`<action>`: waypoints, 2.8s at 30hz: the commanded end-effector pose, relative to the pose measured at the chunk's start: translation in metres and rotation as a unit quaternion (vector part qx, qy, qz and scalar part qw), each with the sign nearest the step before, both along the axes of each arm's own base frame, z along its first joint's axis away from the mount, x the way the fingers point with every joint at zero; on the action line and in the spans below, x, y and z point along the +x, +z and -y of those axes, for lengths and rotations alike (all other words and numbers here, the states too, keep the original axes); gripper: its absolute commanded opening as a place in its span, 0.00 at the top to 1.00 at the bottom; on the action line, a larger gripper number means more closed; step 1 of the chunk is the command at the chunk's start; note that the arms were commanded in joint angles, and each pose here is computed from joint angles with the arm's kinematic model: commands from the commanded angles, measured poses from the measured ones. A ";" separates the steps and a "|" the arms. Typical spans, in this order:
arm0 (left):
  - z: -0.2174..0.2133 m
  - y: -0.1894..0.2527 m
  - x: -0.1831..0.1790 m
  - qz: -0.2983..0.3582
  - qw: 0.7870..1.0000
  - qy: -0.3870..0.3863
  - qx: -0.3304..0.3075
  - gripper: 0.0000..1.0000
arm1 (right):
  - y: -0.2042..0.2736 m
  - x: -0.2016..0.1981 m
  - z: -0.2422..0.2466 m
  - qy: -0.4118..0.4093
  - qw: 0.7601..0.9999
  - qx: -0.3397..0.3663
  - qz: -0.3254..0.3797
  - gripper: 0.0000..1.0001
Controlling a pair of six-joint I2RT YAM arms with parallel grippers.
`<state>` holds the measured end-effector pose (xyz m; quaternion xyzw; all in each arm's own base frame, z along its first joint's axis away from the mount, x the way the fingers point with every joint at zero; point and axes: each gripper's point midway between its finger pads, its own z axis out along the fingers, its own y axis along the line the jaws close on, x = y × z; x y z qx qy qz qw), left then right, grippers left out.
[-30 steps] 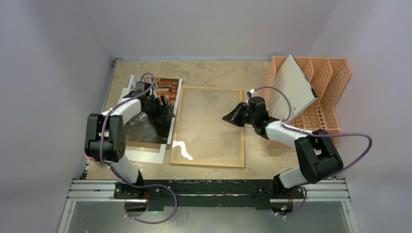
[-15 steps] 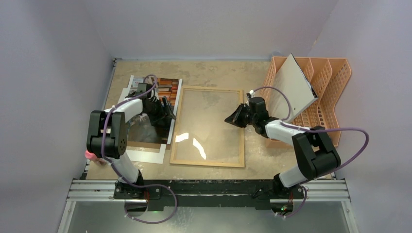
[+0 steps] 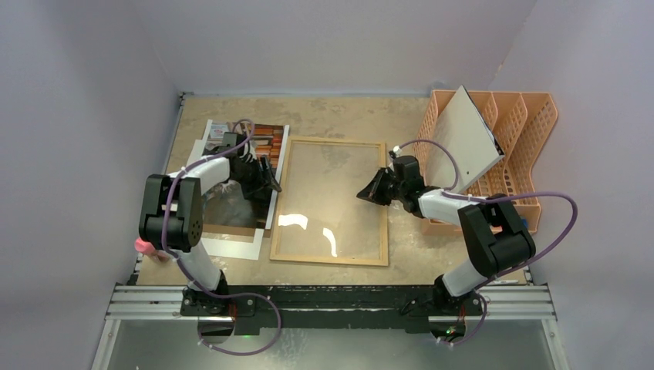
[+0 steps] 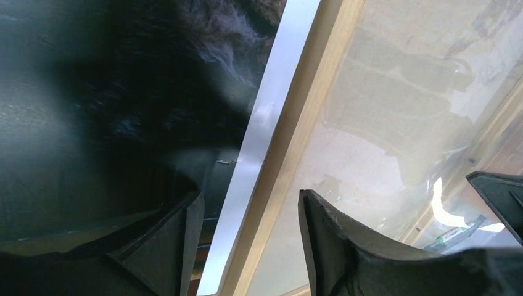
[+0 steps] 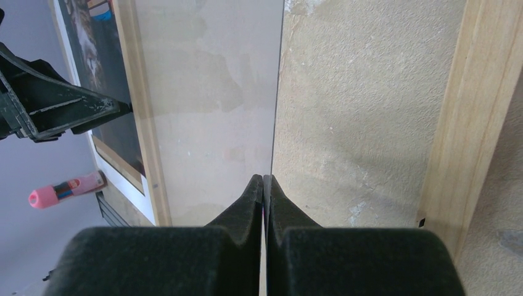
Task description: Put the photo into the frame
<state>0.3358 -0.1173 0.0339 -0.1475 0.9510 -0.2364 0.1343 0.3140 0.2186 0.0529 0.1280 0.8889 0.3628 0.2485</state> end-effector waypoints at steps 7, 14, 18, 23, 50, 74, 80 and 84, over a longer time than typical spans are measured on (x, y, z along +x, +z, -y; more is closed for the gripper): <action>0.007 0.009 0.017 0.032 0.999 -0.009 0.006 0.43 | 0.002 0.004 0.012 -0.022 0.999 -0.020 0.013 1.00; 0.011 0.008 0.019 0.034 0.999 -0.014 0.006 0.49 | -0.001 0.001 0.011 -0.017 1.000 -0.017 0.012 1.00; 0.013 0.007 0.019 0.035 0.999 -0.016 0.006 0.50 | 0.003 0.002 0.004 0.009 0.999 -0.005 0.031 1.00; 0.016 0.004 0.020 0.035 0.999 -0.019 0.008 0.50 | 0.013 0.001 -0.008 0.046 0.997 0.024 0.060 1.00; 0.002 -0.022 0.016 0.027 0.994 0.011 0.101 0.64 | 0.019 -0.004 -0.015 0.069 0.996 0.034 0.042 0.49; 0.016 -0.018 0.012 0.018 0.998 0.012 0.058 0.64 | 0.026 -0.005 0.059 -0.070 0.983 -0.164 -0.051 0.23; 0.024 -0.011 0.012 0.018 0.999 0.003 0.035 0.56 | 0.031 0.006 0.080 -0.107 0.972 -0.210 -0.022 0.21; 0.029 -0.008 0.012 0.014 1.000 -0.002 0.020 0.53 | 0.020 0.009 0.077 -0.091 0.971 -0.218 -0.019 0.20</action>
